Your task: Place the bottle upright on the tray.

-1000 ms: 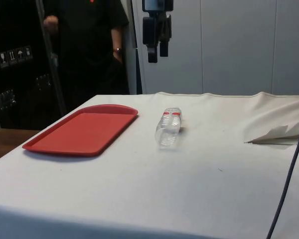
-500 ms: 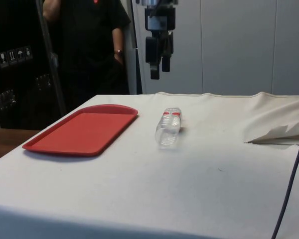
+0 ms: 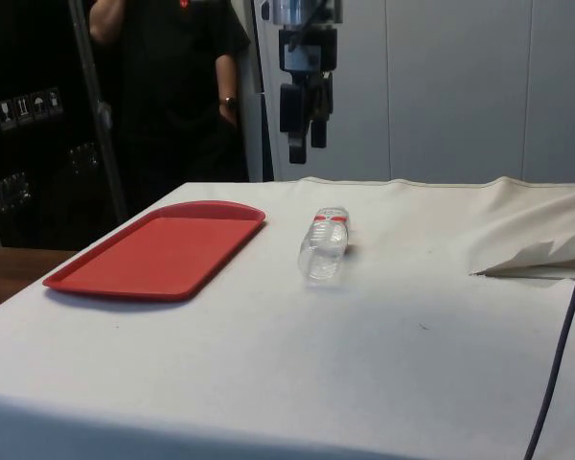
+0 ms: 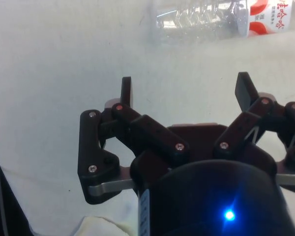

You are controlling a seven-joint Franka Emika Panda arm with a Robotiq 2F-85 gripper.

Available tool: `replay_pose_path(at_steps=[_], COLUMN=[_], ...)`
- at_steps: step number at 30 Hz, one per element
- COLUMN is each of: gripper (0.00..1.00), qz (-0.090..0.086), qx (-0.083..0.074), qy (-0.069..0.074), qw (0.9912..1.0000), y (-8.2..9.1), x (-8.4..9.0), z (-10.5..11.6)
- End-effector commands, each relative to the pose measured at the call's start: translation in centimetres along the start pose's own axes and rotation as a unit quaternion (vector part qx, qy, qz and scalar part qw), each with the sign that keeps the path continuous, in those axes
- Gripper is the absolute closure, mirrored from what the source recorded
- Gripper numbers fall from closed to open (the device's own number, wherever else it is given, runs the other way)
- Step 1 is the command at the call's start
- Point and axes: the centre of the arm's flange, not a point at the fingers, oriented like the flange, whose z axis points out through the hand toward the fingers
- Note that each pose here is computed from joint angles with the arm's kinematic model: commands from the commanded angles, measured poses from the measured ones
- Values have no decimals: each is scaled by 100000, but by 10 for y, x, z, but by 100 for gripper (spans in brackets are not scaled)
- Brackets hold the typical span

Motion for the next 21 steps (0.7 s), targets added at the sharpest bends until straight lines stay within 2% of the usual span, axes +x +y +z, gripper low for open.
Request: replay_pose_path(at_steps=[1, 5, 14, 15, 16, 21], gripper=[0, 0, 0, 0, 0, 0], qz=[61, 139, 1835, 1457, 2035, 3345], qx=[-54, -38, -102, -152, -111, -213], qy=[53, -395, -527, -929, -526, -868], qw=[100000, 99999, 99982, 99985, 99978, 99940], y=[0, 1, 12, 10, 13, 19], x=[0, 0, 0, 0, 0, 1], z=[2, 4, 18, 17, 18, 20])
